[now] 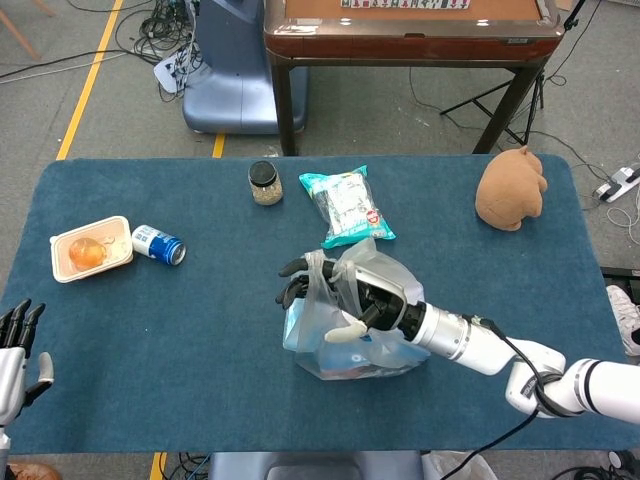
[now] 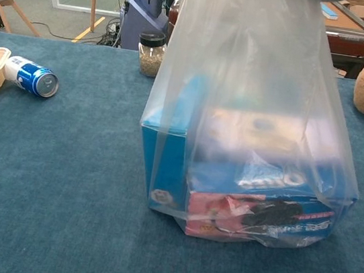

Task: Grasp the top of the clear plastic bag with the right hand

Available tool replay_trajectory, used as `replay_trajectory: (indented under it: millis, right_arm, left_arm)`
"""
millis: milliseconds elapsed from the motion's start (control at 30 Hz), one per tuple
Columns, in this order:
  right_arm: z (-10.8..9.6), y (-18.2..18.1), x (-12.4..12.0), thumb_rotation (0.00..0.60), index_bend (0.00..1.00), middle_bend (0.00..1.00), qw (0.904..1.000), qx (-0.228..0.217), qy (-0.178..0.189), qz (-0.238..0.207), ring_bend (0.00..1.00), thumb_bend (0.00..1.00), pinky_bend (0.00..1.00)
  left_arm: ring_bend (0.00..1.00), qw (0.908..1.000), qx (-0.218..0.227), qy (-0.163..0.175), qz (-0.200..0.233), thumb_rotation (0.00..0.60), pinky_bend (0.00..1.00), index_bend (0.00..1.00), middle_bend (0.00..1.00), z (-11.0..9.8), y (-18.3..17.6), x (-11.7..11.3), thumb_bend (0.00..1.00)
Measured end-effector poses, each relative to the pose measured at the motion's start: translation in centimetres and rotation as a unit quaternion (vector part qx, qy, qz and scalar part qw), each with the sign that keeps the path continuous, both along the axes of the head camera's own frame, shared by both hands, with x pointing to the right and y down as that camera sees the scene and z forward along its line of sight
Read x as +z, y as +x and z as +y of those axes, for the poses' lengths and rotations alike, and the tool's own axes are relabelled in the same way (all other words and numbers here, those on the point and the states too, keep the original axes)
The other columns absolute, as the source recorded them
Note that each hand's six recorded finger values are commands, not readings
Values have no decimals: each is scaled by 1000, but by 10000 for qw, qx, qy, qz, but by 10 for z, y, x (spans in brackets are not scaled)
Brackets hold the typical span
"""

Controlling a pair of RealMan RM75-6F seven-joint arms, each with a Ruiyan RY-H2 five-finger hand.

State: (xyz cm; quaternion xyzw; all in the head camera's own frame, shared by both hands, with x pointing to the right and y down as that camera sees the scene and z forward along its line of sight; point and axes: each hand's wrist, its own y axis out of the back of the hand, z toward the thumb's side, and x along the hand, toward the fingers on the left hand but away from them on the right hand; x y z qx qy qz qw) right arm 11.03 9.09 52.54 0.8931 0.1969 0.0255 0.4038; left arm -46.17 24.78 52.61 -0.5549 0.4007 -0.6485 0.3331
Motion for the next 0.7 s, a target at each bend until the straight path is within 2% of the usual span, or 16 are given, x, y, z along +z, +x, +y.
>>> replay_trajectory:
  millis: [133, 233, 367, 500, 700]
  right_arm:
    - [-3, -6, 4, 600, 494, 565, 9981, 45, -582, -206, 457, 1, 438]
    - [-7, -7, 7, 600, 536, 604, 9943, 85, -993, -375, 513, 12, 510]
    - [-16, -7, 11, 600, 594, 670, 9878, 144, -1445, -568, 596, 105, 626]
    - [-25, -7, 14, 600, 664, 739, 9819, 201, -1754, -682, 692, 255, 744]
    - [-37, -11, 12, 600, 766, 829, 9811, 233, -1833, -581, 838, 405, 867]
  left_arm:
    - [0, 10000, -24, 5, -10, 600, 0, 0, 0, 1, -2, -2, 570]
    - [0, 10000, -33, 5, -9, 600, 0, 0, 0, 2, -2, -2, 570]
    - [0, 10000, -23, -3, -3, 600, 0, 0, 0, 1, -2, -2, 570]
    - [0, 10000, -13, -13, -4, 600, 0, 0, 0, 1, -1, -1, 570]
    - [0, 10000, -20, -14, -11, 600, 0, 0, 0, 1, -2, -1, 570]
